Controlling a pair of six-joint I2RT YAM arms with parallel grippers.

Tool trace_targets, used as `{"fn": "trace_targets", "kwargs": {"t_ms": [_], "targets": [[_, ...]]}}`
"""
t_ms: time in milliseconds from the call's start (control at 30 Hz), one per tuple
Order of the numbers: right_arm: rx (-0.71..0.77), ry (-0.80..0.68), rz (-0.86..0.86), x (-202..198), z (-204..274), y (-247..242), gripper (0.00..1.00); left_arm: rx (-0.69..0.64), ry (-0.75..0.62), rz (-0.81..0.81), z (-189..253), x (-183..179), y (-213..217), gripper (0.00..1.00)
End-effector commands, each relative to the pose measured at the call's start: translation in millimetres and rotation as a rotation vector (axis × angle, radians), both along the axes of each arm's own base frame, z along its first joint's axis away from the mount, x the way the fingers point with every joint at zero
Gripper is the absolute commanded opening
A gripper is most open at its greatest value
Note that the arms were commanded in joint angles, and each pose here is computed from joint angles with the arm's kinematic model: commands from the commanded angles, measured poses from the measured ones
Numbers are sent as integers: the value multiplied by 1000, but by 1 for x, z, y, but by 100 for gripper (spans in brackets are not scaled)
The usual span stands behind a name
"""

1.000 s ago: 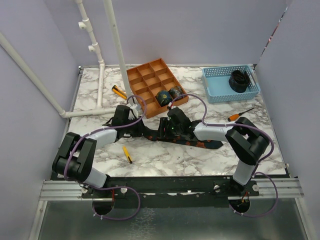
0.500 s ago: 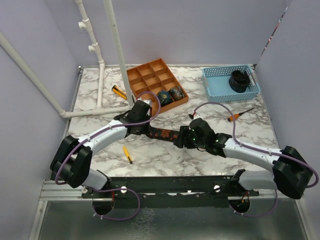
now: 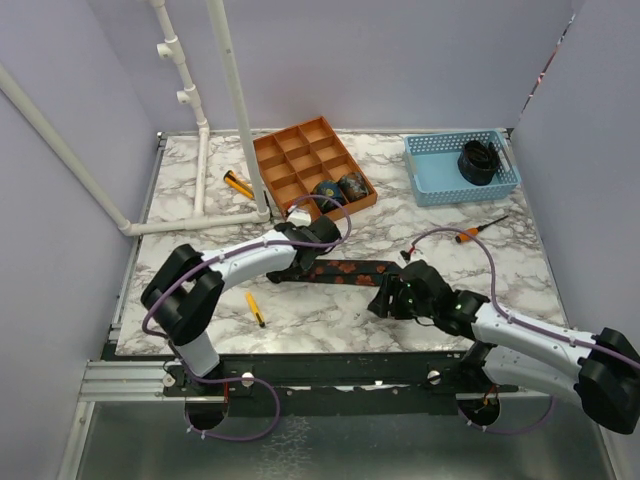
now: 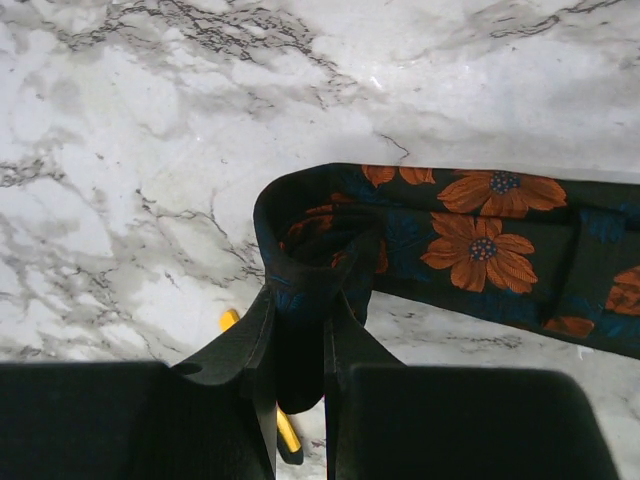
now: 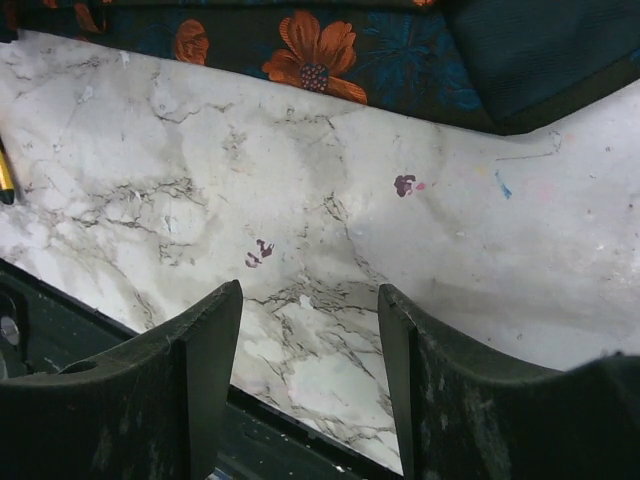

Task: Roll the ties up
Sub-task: Roll the tie at the center of the board.

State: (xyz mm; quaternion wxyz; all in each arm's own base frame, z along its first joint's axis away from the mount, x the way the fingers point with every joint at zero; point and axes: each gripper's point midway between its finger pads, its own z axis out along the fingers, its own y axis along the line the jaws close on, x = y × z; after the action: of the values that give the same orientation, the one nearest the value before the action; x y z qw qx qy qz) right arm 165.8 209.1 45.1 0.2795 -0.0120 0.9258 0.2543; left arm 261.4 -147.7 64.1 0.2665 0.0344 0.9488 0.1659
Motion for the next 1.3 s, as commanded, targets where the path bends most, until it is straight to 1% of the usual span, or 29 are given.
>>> {"fn": "trace_targets", "kwargs": {"t_ms": [0,33,100,267,333,467,533,600,733,767,867,1000,1133,1267], "targets": [[-24,14,-33,-7,-7,-14,61,217,-73,64,10,2,11,0],[-26,18,-34,-9,-8,-15,61,246,-92,69,11,4,9,0],[-18,23,-31,-12,-8,-17,61,263,-108,65,9,4,-1,0],[0,28,-11,-16,-6,-14,61,303,-93,32,-7,6,-23,0],[1,32,-8,-17,-6,-14,61,297,-82,18,-14,7,-33,1],[7,37,-9,-18,-5,-14,61,232,-43,-13,-29,7,-52,39],[10,34,-17,-18,-4,-15,61,192,-28,-25,-33,7,-60,53],[12,33,-23,-18,-3,-15,61,155,-19,-37,-35,6,-67,62],[9,33,-39,-16,-2,-17,61,67,-24,-55,-25,6,-80,74],[8,32,-47,-15,-2,-18,61,39,-29,-60,-20,6,-84,79],[12,15,-57,-13,3,-18,63,-45,-51,-81,-1,8,-91,98],[14,-23,-39,-7,15,-15,68,-192,-66,-110,22,7,-100,99],[20,-56,18,-2,30,-5,71,-323,-97,-108,44,7,-95,99],[84,-60,73,10,52,25,72,-521,-188,-58,80,20,-66,99]]}}
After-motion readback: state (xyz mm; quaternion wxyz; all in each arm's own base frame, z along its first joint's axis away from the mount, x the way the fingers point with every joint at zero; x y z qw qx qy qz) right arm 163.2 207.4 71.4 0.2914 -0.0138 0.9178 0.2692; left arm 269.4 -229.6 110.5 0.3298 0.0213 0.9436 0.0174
